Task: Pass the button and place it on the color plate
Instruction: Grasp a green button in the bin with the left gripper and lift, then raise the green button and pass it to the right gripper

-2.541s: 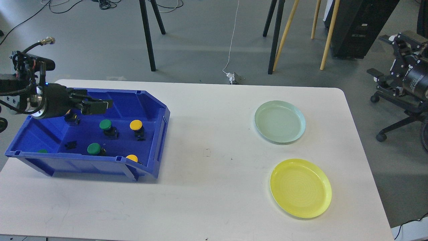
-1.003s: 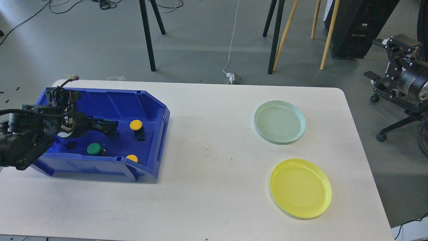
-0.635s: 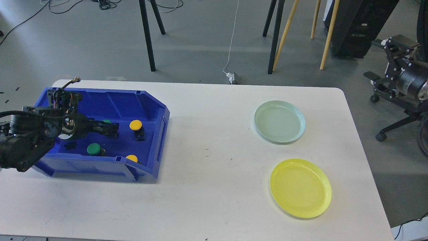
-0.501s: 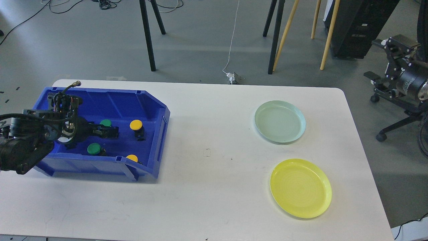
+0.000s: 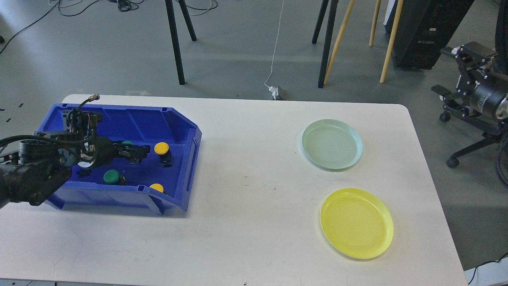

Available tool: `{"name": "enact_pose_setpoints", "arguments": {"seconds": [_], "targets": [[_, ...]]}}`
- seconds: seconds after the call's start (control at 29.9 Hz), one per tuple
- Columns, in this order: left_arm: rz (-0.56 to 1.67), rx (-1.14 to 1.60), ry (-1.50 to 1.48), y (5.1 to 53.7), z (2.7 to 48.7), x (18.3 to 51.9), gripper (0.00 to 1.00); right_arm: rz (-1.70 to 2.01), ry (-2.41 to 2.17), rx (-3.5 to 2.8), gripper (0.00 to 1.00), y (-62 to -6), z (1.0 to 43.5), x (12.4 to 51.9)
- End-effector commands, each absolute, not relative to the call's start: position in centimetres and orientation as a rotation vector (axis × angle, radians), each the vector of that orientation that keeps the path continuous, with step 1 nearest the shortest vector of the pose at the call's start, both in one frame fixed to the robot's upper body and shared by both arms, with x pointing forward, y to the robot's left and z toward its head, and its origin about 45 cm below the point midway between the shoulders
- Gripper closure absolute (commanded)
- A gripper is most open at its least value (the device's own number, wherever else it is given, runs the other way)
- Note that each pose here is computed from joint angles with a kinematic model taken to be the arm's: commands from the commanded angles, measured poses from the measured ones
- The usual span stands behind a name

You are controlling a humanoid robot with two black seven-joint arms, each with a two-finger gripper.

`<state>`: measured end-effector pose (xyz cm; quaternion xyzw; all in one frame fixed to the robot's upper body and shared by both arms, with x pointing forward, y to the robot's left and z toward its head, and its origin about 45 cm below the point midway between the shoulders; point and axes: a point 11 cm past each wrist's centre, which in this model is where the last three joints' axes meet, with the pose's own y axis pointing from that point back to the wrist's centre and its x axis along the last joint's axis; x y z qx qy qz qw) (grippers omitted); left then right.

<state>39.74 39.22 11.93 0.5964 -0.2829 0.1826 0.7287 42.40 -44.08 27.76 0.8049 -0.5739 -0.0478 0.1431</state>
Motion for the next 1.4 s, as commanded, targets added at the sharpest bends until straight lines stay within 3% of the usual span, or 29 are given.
{"name": "enact_pose_setpoints", "arguments": {"seconds": [0.0, 0.1, 0.17, 0.37, 0.6, 0.97, 1.2, 1.37], "targets": [[0.401, 1.326, -0.623, 39.4, 11.8, 39.7, 0.28, -0.138, -1.655, 2.321, 0.01, -44.1, 27.8, 42.4], [0.410, 1.345, -0.612, 40.0, 11.8, 39.7, 0.39, -0.138, -1.655, 2.321, 0.01, -44.1, 27.8, 42.4], [0.419, 1.363, -0.606, 40.4, 11.7, 39.7, 0.53, -0.138, -1.655, 2.321, 0.01, -44.1, 27.8, 42.4], [0.427, 1.374, -0.592, 40.7, 11.6, 39.7, 0.72, -0.139, -1.648, 2.327, 0.01, -43.5, 27.5, 42.6], [0.426, 1.320, -0.618, 39.6, 12.8, 40.2, 0.73, -0.144, -1.642, 2.332, 0.01, -42.8, 27.0, 42.9], [0.436, 1.281, -0.667, 43.6, 20.0, 37.5, 0.72, -0.177, -1.618, 2.364, 0.01, -40.4, 25.7, 43.4], [0.564, 1.105, -0.731, 42.4, 28.1, 37.8, 0.72, -0.186, -1.579, 2.439, 0.01, -37.9, 25.8, 44.1], [0.668, 0.938, -0.786, 40.0, 34.4, 39.9, 0.72, -0.176, -1.550, 2.503, 0.01, -36.2, 26.9, 44.3]]}}
